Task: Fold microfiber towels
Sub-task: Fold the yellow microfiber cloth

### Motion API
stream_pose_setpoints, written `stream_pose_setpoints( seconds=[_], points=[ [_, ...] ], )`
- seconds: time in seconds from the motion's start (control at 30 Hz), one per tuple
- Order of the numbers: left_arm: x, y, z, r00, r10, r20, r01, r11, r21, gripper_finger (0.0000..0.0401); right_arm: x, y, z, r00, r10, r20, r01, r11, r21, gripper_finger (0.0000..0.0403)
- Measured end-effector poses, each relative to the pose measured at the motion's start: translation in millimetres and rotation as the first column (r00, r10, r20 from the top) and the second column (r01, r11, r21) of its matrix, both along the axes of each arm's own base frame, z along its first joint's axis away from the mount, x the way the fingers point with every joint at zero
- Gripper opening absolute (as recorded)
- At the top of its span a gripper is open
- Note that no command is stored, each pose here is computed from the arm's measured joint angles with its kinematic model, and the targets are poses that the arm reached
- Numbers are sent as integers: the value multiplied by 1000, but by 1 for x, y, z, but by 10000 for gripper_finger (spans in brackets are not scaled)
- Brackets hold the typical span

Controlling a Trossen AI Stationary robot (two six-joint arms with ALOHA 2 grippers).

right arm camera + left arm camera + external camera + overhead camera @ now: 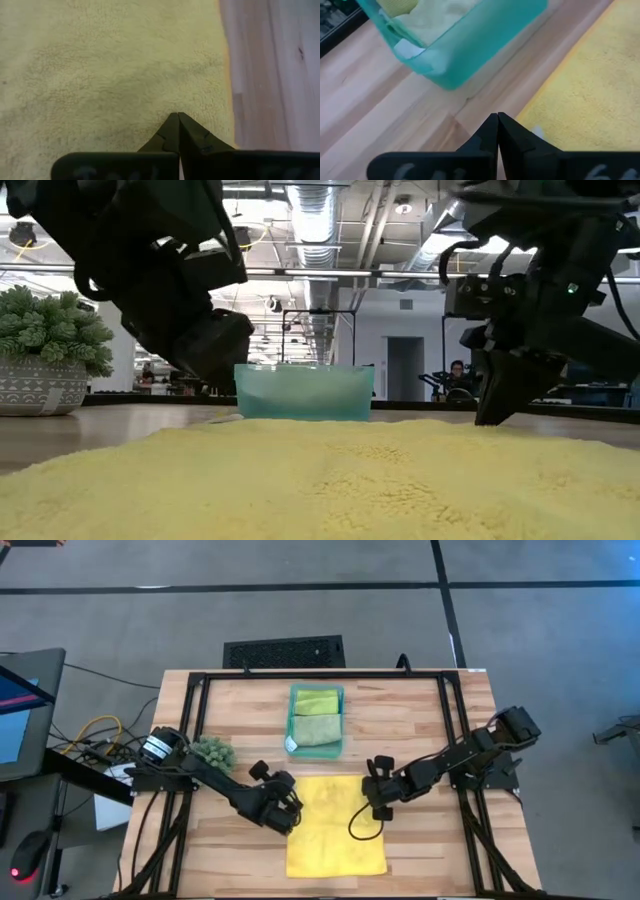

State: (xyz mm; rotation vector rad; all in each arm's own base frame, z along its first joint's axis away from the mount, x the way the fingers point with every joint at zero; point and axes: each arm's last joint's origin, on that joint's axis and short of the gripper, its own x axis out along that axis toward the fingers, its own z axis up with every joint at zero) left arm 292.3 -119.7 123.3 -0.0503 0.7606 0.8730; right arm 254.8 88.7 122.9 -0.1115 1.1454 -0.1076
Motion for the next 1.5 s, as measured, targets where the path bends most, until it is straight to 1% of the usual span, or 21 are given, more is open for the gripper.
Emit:
stream_pose_setpoints(
  seconds=[0.1,0.2,0.3,0.4,0.47,0.57,0.67,0.77,0.9,1.0,1.07,1.2,1.27,1.37,1.5],
  points=[
    [3,0,0,1000,-24,-4,24,1000,-1,0,1,4,1,1000,12,16,-12,1000,6,18],
    [2,2,-2,1000,-18,-6,18,1000,-5,0,1,4,-1,1000,12,14,-12,1000,5,22],
    [-3,8,-13,1000,-1,12,2,1000,-17,0,1,4,-3,1000,9,18,-9,1000,4,27],
    [-10,12,-26,999,4,51,-1,999,-50,0,-1,3,-5,1000,8,23,-8,1000,3,28],
    [-16,15,-33,999,4,54,0,998,-62,0,-2,3,-5,1000,8,21,-8,1000,2,27],
    [-20,16,-35,998,33,57,-28,997,-73,0,-2,3,-5,1000,14,20,-14,1000,-1,25],
    [-21,17,-32,999,40,12,-39,998,-59,0,-2,3,-5,1000,17,18,-17,1000,-3,25],
    [-19,15,-22,999,38,-28,-40,998,-53,0,-1,3,-4,999,31,12,-31,999,-16,25],
    [-12,8,1,1000,23,6,-23,998,-66,0,-1,3,0,999,29,18,-28,999,-28,21],
    [-8,3,8,1000,-15,18,17,996,-85,0,-3,4,5,999,32,26,-31,999,-31,17],
    [-6,2,9,999,-26,33,29,996,-84,0,-3,4,4,999,29,25,-29,999,-28,17],
    [-5,7,-5,999,-29,39,32,997,-75,0,-3,4,2,999,23,22,-23,999,-29,24],
    [-4,11,-15,998,-34,45,38,994,-101,0,-3,4,1,1000,24,14,-24,999,-30,25],
    [-10,20,-26,998,-19,55,27,991,-134,0,-3,4,1,1000,23,13,-23,999,-30,26],
    [-16,25,-31,997,8,76,3,991,-137,0,-4,3,1,1000,23,7,-23,999,-32,23]
  ],
)
